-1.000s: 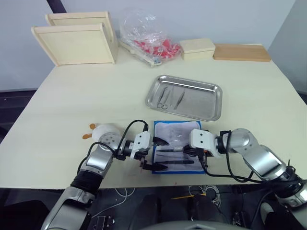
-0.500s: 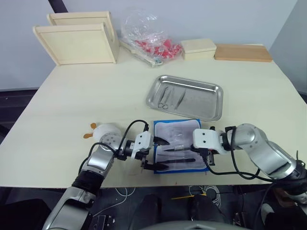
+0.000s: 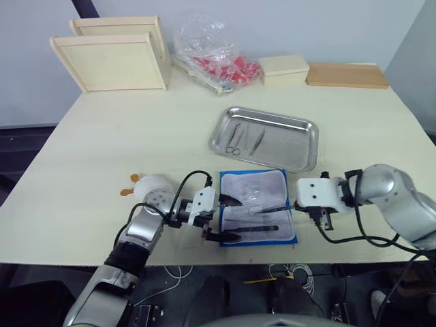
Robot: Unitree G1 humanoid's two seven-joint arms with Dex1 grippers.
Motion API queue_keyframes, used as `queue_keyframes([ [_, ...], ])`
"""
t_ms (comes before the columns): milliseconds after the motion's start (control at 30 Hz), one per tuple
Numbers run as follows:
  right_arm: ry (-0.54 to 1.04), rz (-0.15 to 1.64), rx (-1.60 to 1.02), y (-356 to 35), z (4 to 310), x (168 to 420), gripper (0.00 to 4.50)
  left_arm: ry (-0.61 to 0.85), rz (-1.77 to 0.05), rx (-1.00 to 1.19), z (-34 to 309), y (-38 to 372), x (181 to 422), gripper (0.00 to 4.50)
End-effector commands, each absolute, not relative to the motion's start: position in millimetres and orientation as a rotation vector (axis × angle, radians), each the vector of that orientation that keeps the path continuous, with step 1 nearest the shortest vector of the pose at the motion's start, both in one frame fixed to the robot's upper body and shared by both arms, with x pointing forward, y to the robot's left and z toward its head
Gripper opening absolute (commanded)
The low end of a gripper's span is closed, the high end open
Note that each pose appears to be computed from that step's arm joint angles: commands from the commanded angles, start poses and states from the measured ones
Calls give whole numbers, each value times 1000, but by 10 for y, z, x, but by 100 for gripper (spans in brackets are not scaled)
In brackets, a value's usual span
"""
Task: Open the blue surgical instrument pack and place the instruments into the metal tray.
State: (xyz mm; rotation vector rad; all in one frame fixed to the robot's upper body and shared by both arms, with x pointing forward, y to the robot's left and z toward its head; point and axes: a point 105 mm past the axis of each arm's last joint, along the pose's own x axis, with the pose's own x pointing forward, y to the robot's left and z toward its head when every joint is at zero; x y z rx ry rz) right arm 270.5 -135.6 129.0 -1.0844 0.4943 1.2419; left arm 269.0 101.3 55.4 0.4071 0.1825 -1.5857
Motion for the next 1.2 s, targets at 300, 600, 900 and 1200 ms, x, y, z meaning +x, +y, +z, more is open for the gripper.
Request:
queue_keyframes([
  [300, 414, 1130, -1073, -1599, 1702, 2801, 12, 326, -1600, 394, 257, 1058, 2590, 450],
  [600, 281, 934, -859, -1486, 1868, 3066, 12, 322, -1599, 398, 275, 1055, 2603, 450],
  [900, 226, 684, -538, -1365, 1784, 3469, 12, 321, -1591, 399, 281, 1061, 2598, 450],
  [1200, 228, 529, -323, -1101, 1724, 3818, 12, 318, -1583, 396, 286, 1047, 2592, 450],
])
